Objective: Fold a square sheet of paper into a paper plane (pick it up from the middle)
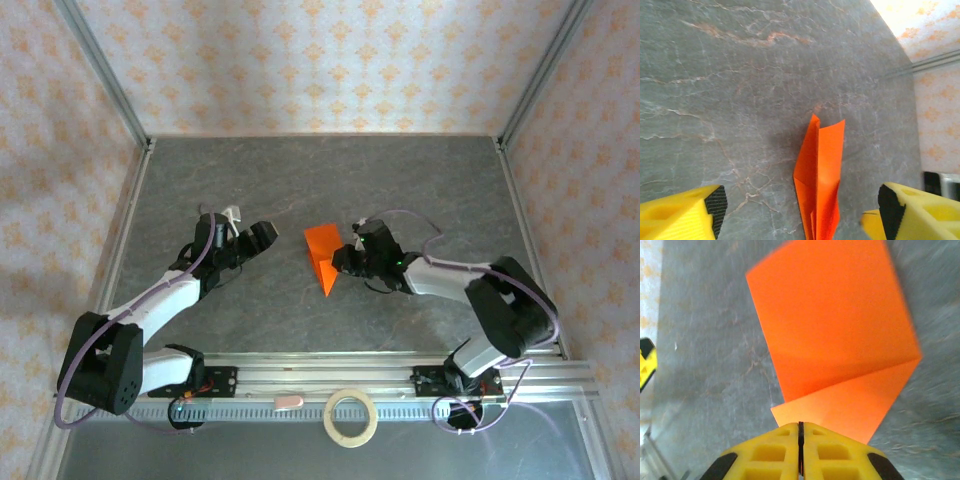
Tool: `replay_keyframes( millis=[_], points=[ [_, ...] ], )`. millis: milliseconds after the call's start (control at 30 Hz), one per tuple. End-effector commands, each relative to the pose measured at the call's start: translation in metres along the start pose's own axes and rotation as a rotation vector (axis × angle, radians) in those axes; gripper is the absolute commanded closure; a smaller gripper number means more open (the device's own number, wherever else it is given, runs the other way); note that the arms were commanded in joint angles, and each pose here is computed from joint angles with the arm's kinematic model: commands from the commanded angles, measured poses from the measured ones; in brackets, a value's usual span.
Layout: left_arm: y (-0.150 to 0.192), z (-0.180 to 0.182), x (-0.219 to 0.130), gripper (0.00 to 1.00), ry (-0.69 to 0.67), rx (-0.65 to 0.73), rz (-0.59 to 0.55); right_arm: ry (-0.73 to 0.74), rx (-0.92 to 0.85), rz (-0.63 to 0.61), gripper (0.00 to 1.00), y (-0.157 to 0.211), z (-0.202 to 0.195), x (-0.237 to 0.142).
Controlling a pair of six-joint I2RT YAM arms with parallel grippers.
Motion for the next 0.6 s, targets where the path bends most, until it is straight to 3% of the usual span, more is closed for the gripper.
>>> replay_keyframes(
  millis=[0,200,367,567],
  points=[
    [0.000,-0.008,0.000,0.22,0.077,-0.019,0.012,-0.134,0.050,0.062,0.93,0.000,0.020,0.013],
    [0.009,-0.013,0.003,0.33,0.147,-0.030,0.059,-0.048,0.140,0.104,0.97,0.014,-0.006,0.035],
    [0.017,-0.017,0.012,0.49,0.168,-0.027,0.107,0.047,0.276,0.091,1.00,0.030,-0.035,0.039],
    [0.034,-0.028,0.029,0.71,0.184,-0.002,0.174,0.046,0.465,-0.075,1.00,0.034,-0.042,0.023]
  ],
)
Point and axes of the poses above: each hand's point on the last joint's axis, 136 mm out from that joint toward the fingers, its own x axis out along the fingers, its own z axis along the line the jaws close on, y = z × x, the point moved 3 cm from there along -x, back along the fingers, and after that the axes turned 6 degrees about -x, right-handed, at the moved point
